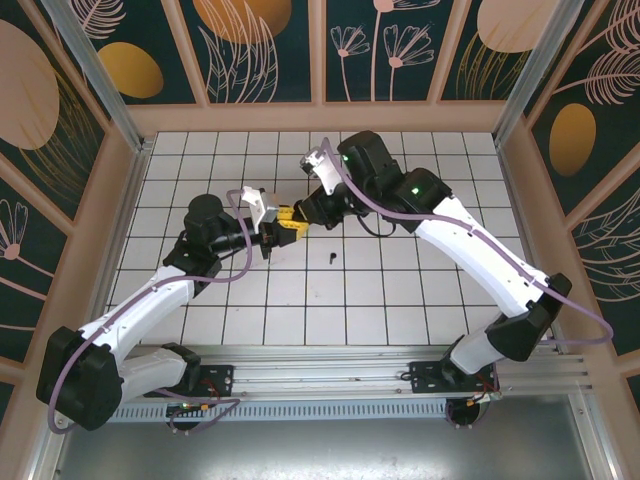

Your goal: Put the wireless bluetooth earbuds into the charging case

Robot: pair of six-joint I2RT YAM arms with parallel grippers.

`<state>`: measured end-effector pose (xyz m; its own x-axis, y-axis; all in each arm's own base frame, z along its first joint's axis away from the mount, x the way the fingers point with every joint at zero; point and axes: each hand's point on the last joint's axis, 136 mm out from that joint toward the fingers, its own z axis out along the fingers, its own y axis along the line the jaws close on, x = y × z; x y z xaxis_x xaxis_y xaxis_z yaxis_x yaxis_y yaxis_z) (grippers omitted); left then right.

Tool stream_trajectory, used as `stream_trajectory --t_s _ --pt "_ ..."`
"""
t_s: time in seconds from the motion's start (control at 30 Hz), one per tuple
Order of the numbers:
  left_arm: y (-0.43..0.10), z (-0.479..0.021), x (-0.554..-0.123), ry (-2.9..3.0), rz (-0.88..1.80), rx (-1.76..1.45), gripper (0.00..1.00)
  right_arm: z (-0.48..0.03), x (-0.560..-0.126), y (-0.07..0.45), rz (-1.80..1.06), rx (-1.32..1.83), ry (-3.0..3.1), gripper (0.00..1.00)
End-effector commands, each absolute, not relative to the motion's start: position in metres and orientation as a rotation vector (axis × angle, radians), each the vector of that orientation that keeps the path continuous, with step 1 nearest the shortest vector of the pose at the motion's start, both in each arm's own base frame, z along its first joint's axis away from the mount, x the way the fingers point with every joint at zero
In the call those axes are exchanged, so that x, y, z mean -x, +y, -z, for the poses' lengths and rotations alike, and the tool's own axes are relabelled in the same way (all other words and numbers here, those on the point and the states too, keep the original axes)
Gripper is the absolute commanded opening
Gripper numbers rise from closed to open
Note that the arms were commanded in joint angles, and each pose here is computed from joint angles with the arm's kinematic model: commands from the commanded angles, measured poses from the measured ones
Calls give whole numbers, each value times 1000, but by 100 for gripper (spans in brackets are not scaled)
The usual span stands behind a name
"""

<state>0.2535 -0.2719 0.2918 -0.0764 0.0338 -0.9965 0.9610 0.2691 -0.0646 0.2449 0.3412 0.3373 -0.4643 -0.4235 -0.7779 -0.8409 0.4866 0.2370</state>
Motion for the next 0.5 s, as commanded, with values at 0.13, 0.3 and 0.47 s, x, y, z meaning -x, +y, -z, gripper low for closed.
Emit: stream_trajectory --t_s 0.13,0.3,0.47 --pt "-272 -326 -251 1271 995 -1018 11 -347 -229 336 -954 1088 2005 14" --pt "-272 -325 -250 1271 999 -1020 11 -353 -231 332 -971 1064 1990 15" --pt "-270 -325 -253 1287 980 -1000 11 -376 -236 320 -993 968 1931 16"
